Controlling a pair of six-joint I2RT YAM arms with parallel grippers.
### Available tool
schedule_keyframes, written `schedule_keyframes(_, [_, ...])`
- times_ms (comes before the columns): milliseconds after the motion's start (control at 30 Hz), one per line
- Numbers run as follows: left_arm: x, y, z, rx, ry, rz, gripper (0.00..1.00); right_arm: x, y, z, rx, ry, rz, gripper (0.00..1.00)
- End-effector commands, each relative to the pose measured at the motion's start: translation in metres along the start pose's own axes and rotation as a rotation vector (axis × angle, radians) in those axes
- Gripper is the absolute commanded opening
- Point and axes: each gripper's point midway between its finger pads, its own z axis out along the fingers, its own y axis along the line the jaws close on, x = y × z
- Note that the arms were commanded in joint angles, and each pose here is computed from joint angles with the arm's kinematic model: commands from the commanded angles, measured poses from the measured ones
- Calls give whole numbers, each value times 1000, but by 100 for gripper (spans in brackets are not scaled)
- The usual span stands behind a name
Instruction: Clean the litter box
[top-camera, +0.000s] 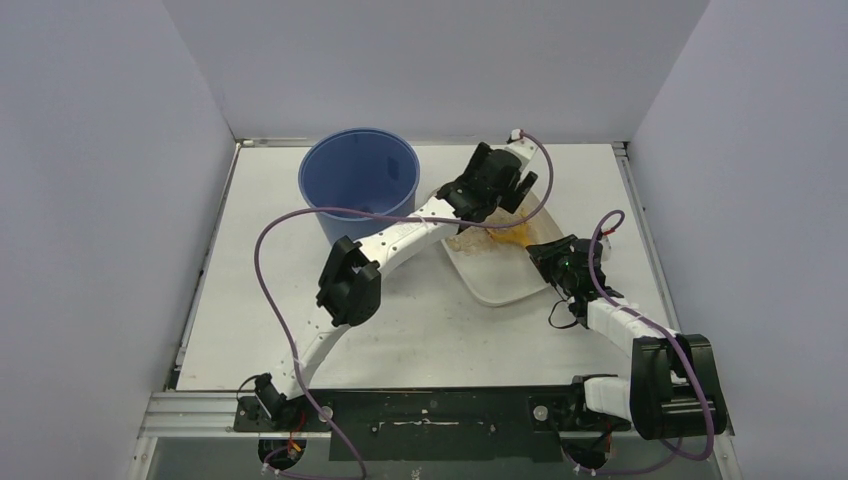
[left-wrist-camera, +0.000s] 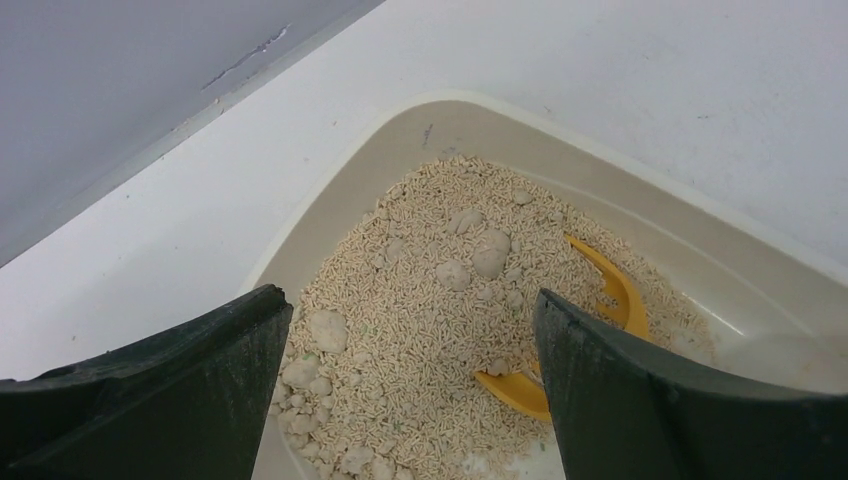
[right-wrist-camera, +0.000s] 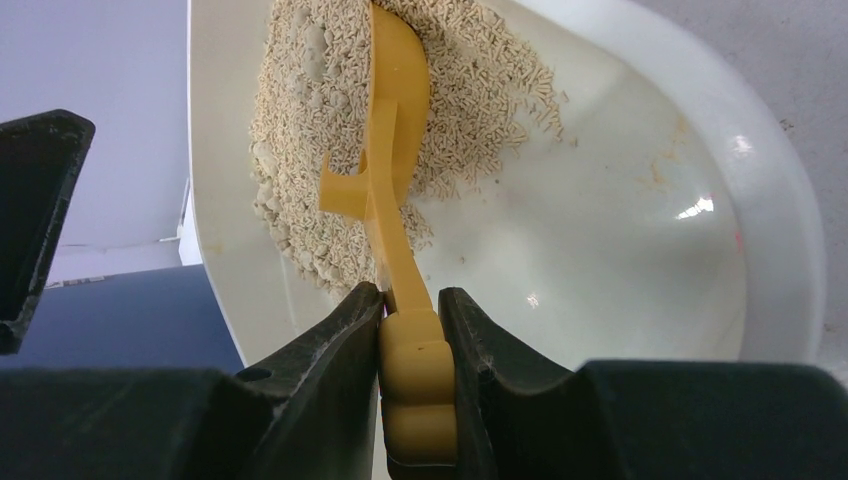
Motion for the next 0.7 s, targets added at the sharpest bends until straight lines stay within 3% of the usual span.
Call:
schedule_keyframes(0, [-40,12,5,17,-108,-148,89,33,-51,-6,158,128,-32,0])
schedule_keyframes(267, [-23,9,30,111,-91,-259,88,32,-47,-5,146,132,-34,0])
schedule_keyframes(667, [-9,35,57,196,-90,-407,86,35,-49,-5,145,141,-29,0])
